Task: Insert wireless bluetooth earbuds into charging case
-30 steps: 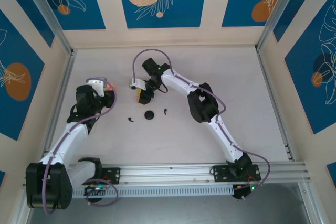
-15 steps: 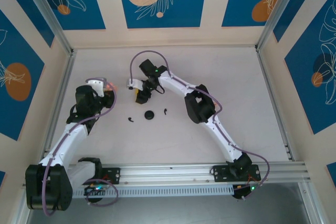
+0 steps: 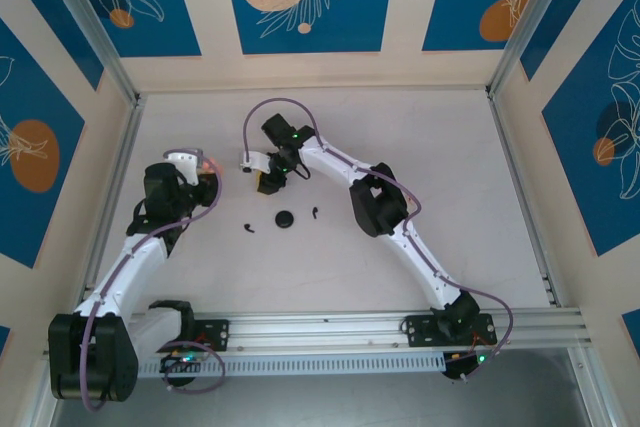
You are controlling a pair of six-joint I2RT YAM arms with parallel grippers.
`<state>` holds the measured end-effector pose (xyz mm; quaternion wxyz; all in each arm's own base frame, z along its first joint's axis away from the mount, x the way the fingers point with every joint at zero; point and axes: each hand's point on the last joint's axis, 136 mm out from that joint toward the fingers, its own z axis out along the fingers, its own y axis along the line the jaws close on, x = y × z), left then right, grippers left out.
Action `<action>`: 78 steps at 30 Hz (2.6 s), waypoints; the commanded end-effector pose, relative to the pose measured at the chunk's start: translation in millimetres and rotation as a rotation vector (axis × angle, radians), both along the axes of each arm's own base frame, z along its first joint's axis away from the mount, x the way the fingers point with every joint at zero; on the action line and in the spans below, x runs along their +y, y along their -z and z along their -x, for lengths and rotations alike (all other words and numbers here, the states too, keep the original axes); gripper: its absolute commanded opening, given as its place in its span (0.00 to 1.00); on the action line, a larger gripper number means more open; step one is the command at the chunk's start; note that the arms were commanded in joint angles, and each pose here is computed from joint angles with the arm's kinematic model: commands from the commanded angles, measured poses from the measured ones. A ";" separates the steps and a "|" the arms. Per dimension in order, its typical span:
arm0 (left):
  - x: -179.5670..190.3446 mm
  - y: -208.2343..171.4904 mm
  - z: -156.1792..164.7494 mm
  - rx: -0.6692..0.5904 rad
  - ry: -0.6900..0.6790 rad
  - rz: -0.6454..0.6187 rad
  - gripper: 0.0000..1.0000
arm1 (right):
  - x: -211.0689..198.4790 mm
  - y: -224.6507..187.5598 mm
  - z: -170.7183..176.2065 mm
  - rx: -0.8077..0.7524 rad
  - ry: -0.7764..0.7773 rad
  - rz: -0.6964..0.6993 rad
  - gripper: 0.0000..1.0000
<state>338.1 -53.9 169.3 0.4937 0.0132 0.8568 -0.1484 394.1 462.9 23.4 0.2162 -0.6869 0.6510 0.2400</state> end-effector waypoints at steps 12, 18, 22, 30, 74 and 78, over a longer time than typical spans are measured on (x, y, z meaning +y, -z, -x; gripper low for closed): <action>-6.2 -14.1 -0.4 -0.027 0.048 0.015 0.11 | -55.4 -8.9 24.1 0.077 0.068 0.065 0.29; -15.5 -11.7 -1.3 -0.024 0.079 0.037 0.10 | -96.9 -4.0 38.4 0.114 0.151 0.102 0.29; -25.0 -9.2 -3.4 -0.024 0.102 0.051 0.09 | -128.9 -2.2 44.1 0.131 0.242 0.127 0.28; -56.9 -4.8 -7.5 -0.014 0.187 0.042 0.09 | -153.2 -10.5 46.3 0.162 0.346 0.180 0.27; -248.0 -22.3 55.6 -0.410 0.956 0.152 0.10 | -217.4 -177.7 104.9 -0.131 0.536 -0.535 0.27; -256.1 -25.0 64.0 -0.453 1.003 0.162 0.10 | -213.0 -196.9 112.3 -0.191 0.464 -0.600 0.27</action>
